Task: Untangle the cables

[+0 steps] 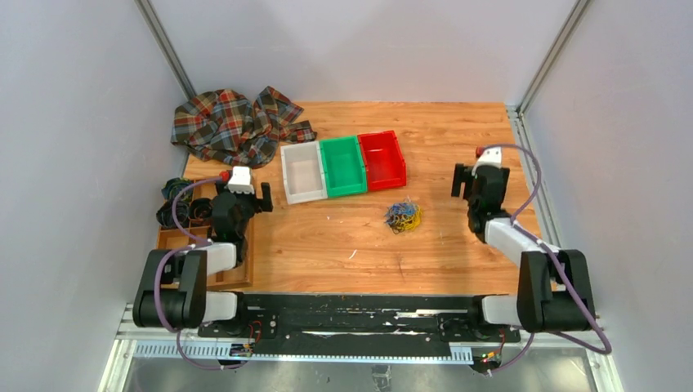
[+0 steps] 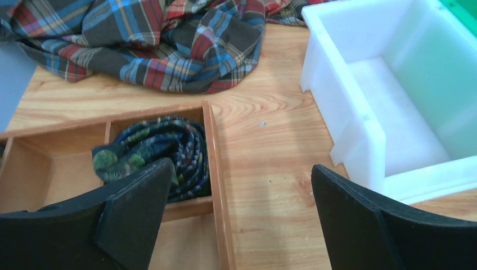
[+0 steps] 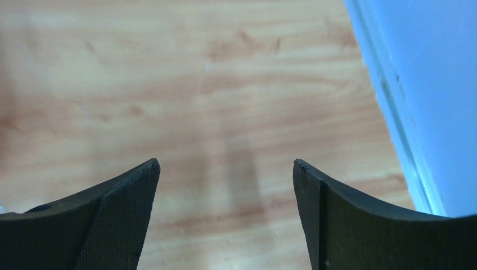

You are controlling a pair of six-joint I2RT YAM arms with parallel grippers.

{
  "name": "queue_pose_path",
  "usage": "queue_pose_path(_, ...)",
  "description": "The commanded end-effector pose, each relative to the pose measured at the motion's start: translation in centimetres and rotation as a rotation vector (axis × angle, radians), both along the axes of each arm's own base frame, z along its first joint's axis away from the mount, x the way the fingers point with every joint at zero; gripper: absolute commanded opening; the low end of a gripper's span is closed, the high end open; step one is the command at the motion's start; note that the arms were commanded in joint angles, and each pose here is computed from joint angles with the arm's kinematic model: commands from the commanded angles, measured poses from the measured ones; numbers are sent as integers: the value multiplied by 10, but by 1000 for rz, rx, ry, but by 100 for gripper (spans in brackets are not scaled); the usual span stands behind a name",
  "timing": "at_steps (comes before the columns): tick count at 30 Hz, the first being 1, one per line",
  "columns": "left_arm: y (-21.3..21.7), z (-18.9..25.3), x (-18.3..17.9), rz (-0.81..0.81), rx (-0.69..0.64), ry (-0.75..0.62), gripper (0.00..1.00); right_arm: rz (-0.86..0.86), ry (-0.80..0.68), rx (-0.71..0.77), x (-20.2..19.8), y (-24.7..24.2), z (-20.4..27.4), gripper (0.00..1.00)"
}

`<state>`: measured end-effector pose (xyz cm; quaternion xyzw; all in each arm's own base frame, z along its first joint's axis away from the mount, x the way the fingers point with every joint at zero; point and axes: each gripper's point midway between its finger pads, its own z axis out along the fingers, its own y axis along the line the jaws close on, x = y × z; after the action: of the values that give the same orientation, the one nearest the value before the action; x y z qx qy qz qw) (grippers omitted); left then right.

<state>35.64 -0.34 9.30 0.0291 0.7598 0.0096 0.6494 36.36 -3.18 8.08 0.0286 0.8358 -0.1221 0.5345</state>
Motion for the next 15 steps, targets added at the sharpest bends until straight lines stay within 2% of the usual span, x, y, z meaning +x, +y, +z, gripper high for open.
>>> queue_pose_path(1, -10, 38, 18, -75, 39, 30, 98, -70, 70, 150, -1, 6, 36, 88)
queue_pose_path(5, -35, 45, 7, -278, 104, 217, 98, -114, -32, 392, 4, 25, 61, 88)
queue_pose_path(7, -51, 54, -6, -402, 116, 281, 98, -101, 7, 530, 0, 43, 64, 88)
queue_pose_path(9, -69, 64, -20, -530, 116, 319, 98, -21, 86, 603, -7, 64, 56, 87)
queue_pose_path(11, -82, 71, -30, -603, 113, 354, 98, 134, 150, 643, -11, 92, 54, 75)
queue_pose_path(15, -113, 78, -45, -724, 149, 418, 98, 231, 184, 551, -28, 123, 51, 75)
